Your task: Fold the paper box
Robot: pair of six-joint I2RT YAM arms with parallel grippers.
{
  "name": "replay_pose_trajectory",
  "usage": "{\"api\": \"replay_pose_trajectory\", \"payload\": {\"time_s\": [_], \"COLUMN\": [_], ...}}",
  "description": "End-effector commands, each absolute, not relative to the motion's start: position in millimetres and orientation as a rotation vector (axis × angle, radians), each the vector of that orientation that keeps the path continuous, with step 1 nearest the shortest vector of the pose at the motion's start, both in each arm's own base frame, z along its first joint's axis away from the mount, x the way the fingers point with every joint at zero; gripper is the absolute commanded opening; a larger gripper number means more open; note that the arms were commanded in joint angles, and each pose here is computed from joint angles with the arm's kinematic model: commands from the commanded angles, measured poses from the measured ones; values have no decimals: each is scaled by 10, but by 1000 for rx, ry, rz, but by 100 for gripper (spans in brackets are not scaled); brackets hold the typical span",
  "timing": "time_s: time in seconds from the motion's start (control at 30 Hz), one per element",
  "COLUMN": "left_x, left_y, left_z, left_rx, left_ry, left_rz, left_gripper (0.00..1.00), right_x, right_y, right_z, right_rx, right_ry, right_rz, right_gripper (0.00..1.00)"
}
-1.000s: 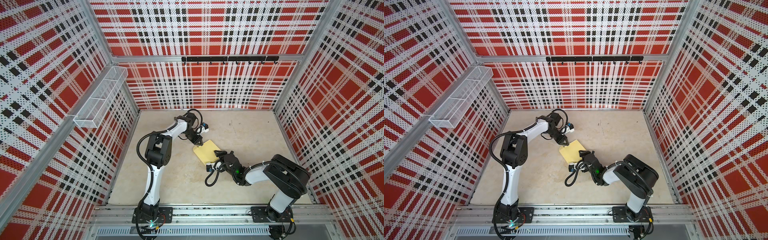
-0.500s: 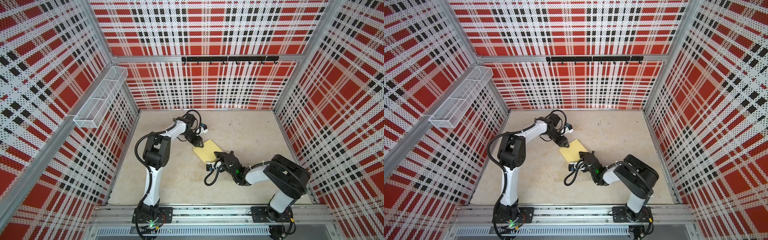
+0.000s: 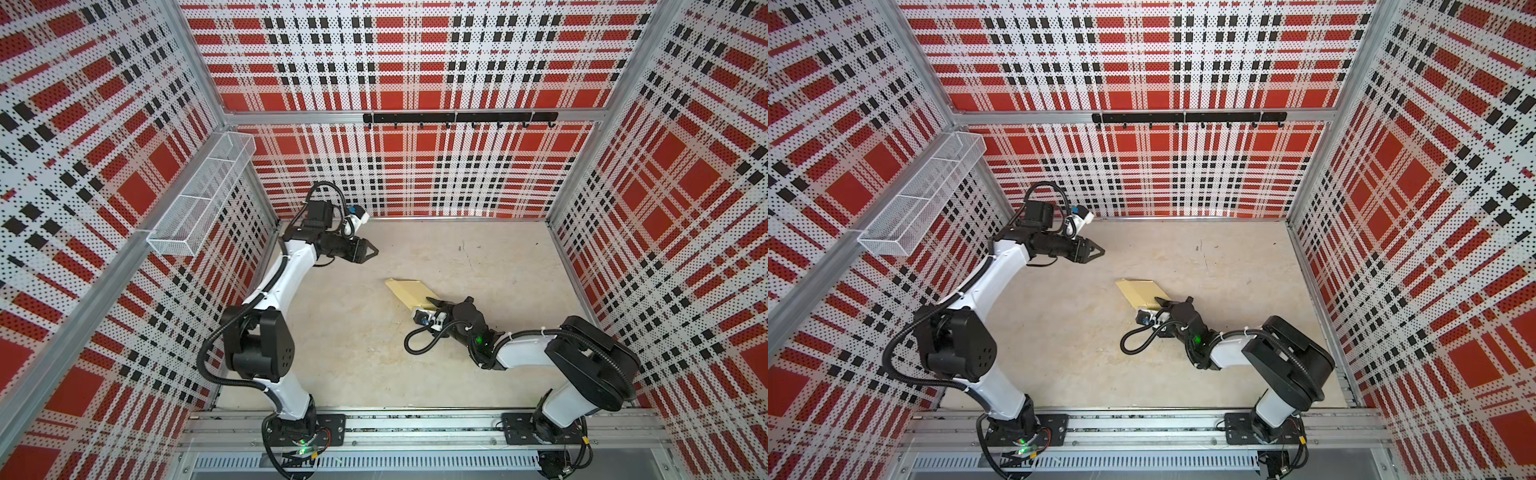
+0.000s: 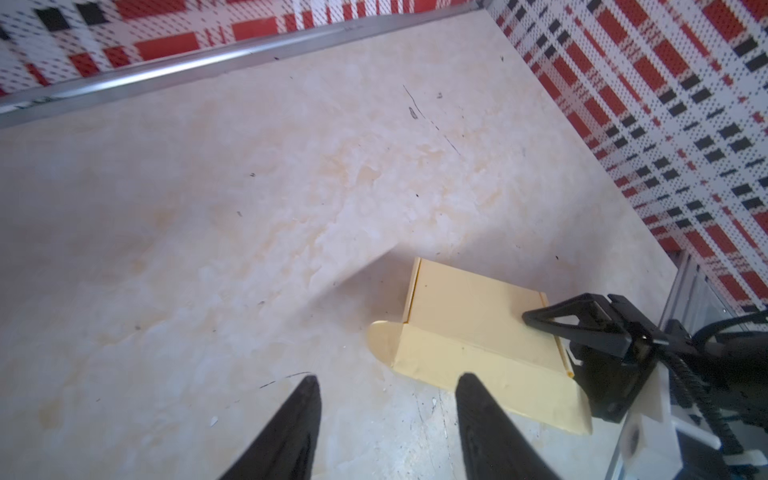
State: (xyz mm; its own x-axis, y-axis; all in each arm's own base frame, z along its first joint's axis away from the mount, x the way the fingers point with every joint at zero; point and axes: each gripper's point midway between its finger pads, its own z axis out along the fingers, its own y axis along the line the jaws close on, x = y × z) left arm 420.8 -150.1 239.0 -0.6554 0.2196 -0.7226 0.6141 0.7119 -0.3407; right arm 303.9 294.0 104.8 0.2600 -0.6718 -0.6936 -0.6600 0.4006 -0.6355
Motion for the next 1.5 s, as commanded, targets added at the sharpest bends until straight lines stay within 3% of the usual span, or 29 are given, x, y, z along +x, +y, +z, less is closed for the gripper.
{"api": "replay_pose_trajectory", "payload": {"time_s": [0.0, 0.37, 0.63, 1.1, 1.47], "left_x": [4201, 3956, 3951, 3970, 3969], "left_y": [-1378, -1272, -1375, -1849, -1925], "left_z": [2503, 2327, 2156, 1732, 1614], "left_rx": [554, 643, 728, 950, 1165], "left_ry": [2183, 2137, 2171, 2298, 2200], "left_rz": [-787, -708, -682, -704, -633], "left_gripper": [58, 62, 62, 63, 63], "right_x": [3043, 3036, 3078, 3085, 3088], "right_y": [3159, 3358, 3105, 3041, 3016], "right_z": [1482, 1567, 1315, 994, 974], "right_rx": [-1067, -800, -690, -776, -823], "right_ry": [1420, 1438, 1507, 1500, 1503], "right_rz": [250, 611, 624, 588, 609], "right_gripper": [52, 52, 53, 53, 53]}}
